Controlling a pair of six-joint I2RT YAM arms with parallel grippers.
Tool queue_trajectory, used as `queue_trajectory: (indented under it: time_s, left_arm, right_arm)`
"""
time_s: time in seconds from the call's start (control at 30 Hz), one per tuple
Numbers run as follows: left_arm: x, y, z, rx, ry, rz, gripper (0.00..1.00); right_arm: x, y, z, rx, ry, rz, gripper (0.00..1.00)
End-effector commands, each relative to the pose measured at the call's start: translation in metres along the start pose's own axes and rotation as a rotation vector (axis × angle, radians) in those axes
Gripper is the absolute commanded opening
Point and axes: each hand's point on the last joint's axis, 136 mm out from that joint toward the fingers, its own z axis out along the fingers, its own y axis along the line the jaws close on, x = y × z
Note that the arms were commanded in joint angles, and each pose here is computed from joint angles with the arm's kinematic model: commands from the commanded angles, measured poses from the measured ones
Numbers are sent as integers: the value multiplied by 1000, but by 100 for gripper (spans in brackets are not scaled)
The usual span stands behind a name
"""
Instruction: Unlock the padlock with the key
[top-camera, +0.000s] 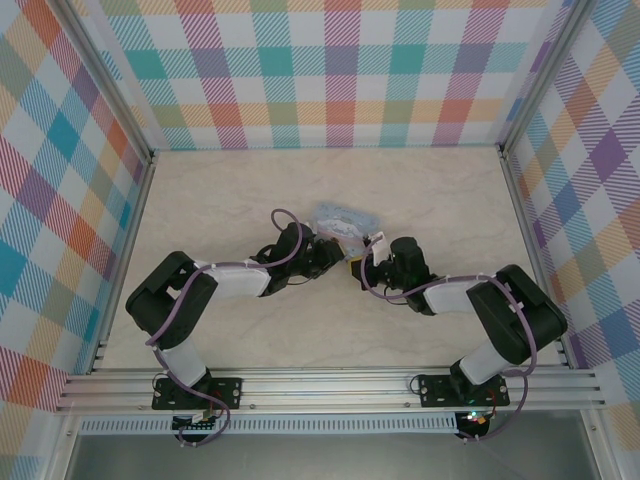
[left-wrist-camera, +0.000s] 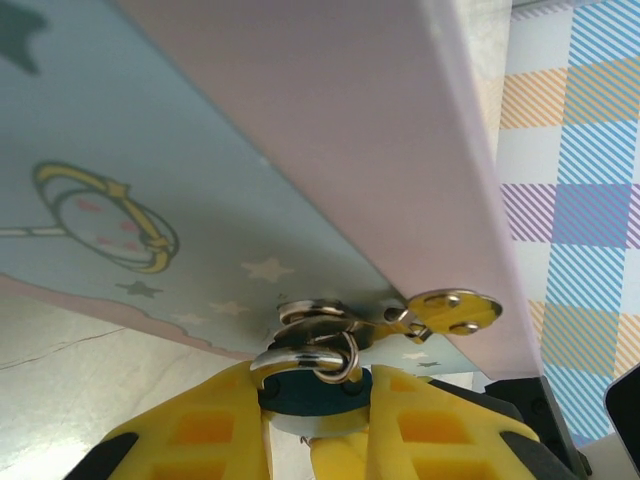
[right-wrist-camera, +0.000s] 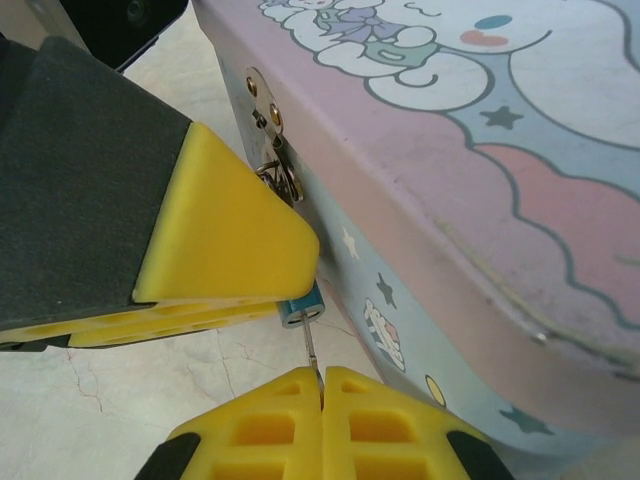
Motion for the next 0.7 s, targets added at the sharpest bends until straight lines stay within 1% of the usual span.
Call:
queue_trajectory:
  time_s: [0.0, 0.2, 0.47, 0.67]
  left_arm:
    - [35, -40, -2, 142, 156, 37, 15]
    - [35, -40, -2, 138, 159, 39, 15]
    - [35, -41, -2, 138, 160, 40, 15]
    - [35, -40, -1, 133, 162, 39, 15]
  right_arm:
    - [-34, 13, 7, -34, -99, -74, 0]
    - [-47, 18, 1, -36, -136, -89, 0]
    - [-64, 32, -1, -101, -186, -63, 0]
    - [-77, 36, -3, -113, -221, -64, 0]
